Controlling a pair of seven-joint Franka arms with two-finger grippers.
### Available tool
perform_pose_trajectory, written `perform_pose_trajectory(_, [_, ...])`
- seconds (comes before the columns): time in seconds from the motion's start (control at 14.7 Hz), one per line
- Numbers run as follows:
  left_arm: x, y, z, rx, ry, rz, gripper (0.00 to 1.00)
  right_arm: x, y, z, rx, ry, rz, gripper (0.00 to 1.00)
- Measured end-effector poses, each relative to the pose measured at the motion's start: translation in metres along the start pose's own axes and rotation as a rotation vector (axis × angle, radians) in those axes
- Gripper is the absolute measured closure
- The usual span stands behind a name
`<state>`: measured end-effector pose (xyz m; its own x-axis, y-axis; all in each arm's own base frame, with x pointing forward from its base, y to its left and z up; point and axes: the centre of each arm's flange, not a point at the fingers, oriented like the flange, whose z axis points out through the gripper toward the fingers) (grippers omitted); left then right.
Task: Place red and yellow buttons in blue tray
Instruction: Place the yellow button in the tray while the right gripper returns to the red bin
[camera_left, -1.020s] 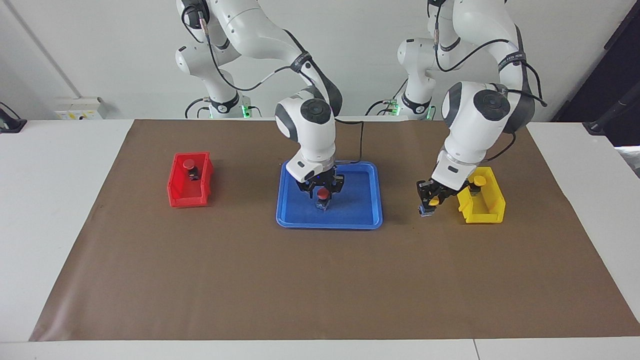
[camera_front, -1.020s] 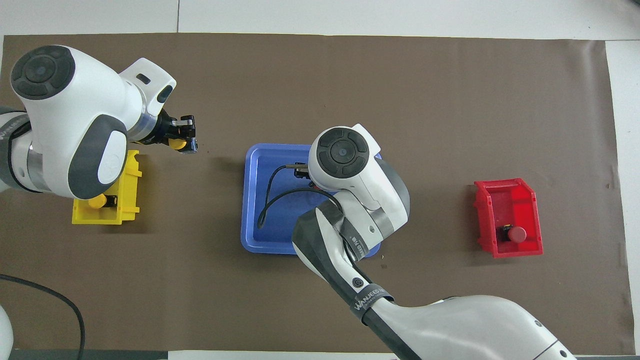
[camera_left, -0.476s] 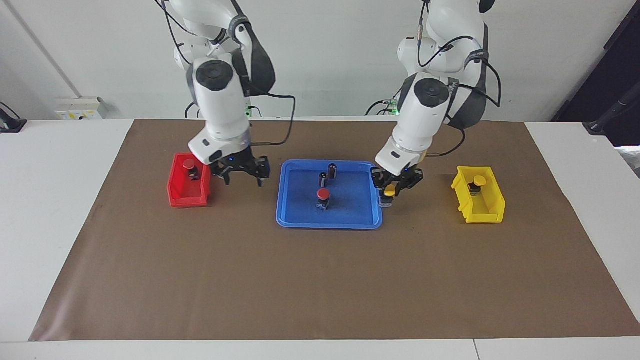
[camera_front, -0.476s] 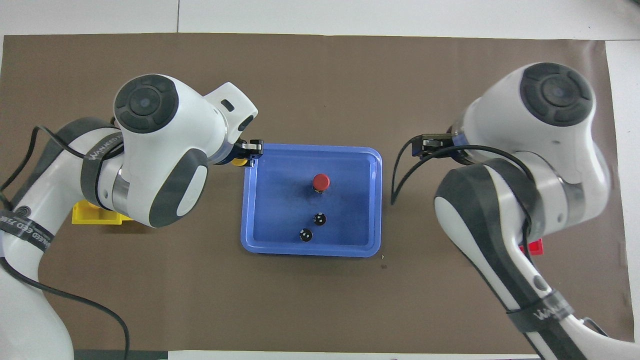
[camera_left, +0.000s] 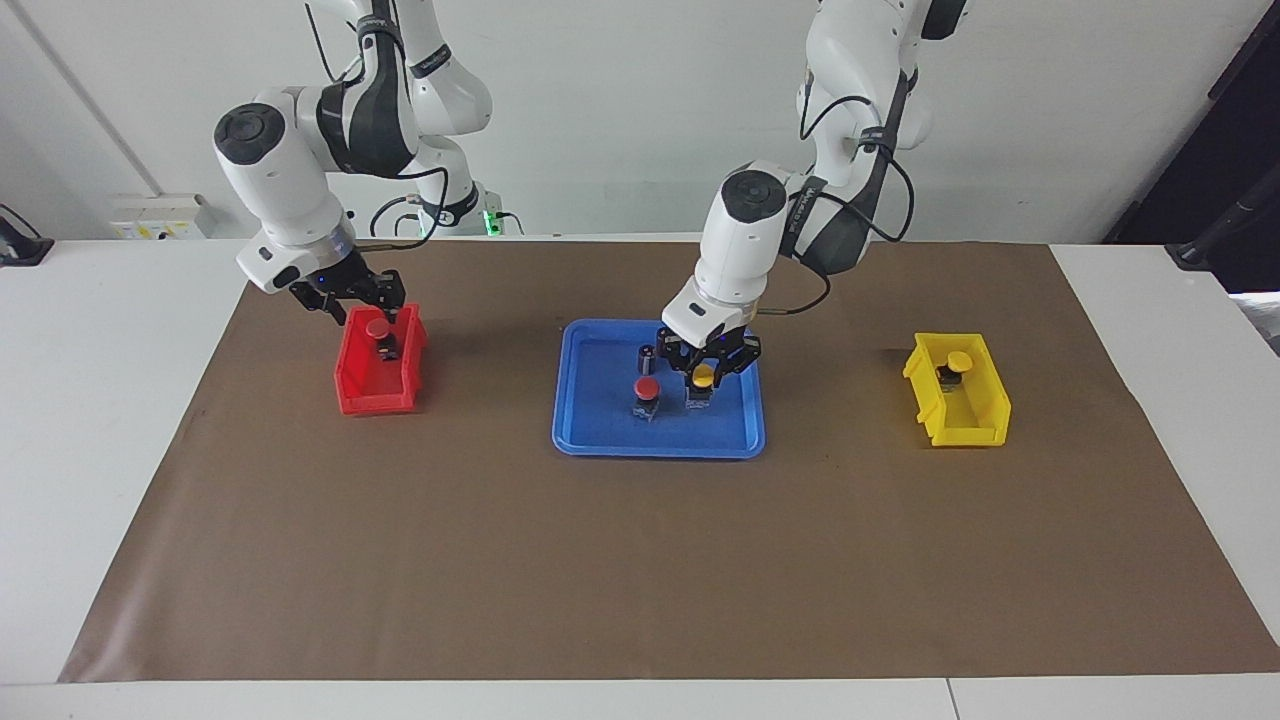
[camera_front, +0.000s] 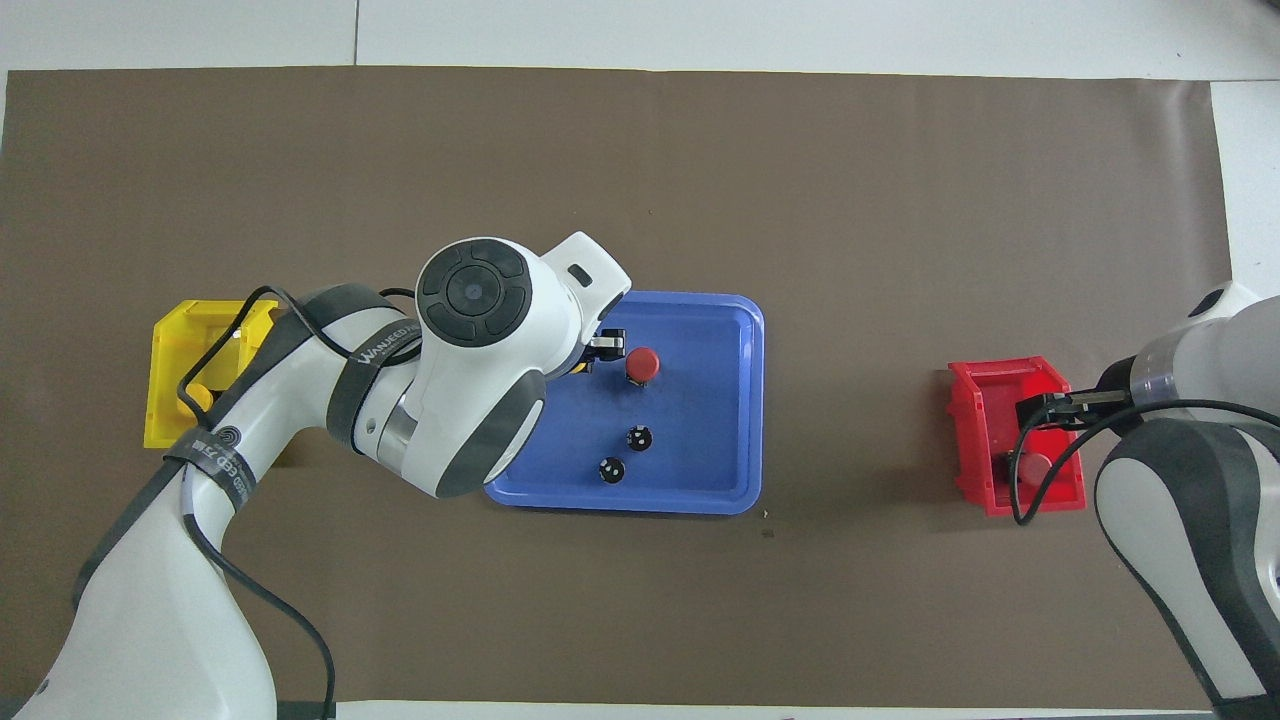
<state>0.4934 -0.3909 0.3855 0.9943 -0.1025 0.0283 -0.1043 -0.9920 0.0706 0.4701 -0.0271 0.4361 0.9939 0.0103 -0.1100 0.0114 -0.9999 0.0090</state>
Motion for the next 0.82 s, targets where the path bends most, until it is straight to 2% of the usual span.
perform_pose_trajectory(0.2, [-0.002, 0.005, 0.023, 0.011, -0.022, -0.018, 0.59, -0.004, -0.003, 0.022, 0.000, 0.004, -0.006, 0.30])
perform_pose_trajectory(0.41, [-0.001, 0.004, 0.028, 0.011, -0.022, -0.027, 0.59, -0.012, 0.005, 0.052, 0.002, 0.008, -0.031, 0.31])
perform_pose_trajectory(0.48, [0.000, 0.003, 0.028, 0.011, -0.020, -0.031, 0.53, -0.015, 0.012, 0.056, 0.004, 0.005, -0.036, 0.32])
perform_pose_trajectory(0.68, [0.004, 0.000, 0.019, 0.007, -0.010, -0.043, 0.22, -0.019, 0.027, 0.062, 0.010, -0.006, -0.036, 0.33])
perform_pose_trajectory(0.82, [0.007, -0.006, -0.007, 0.010, -0.007, -0.055, 0.19, -0.021, 0.025, 0.066, 0.010, -0.014, -0.041, 0.34])
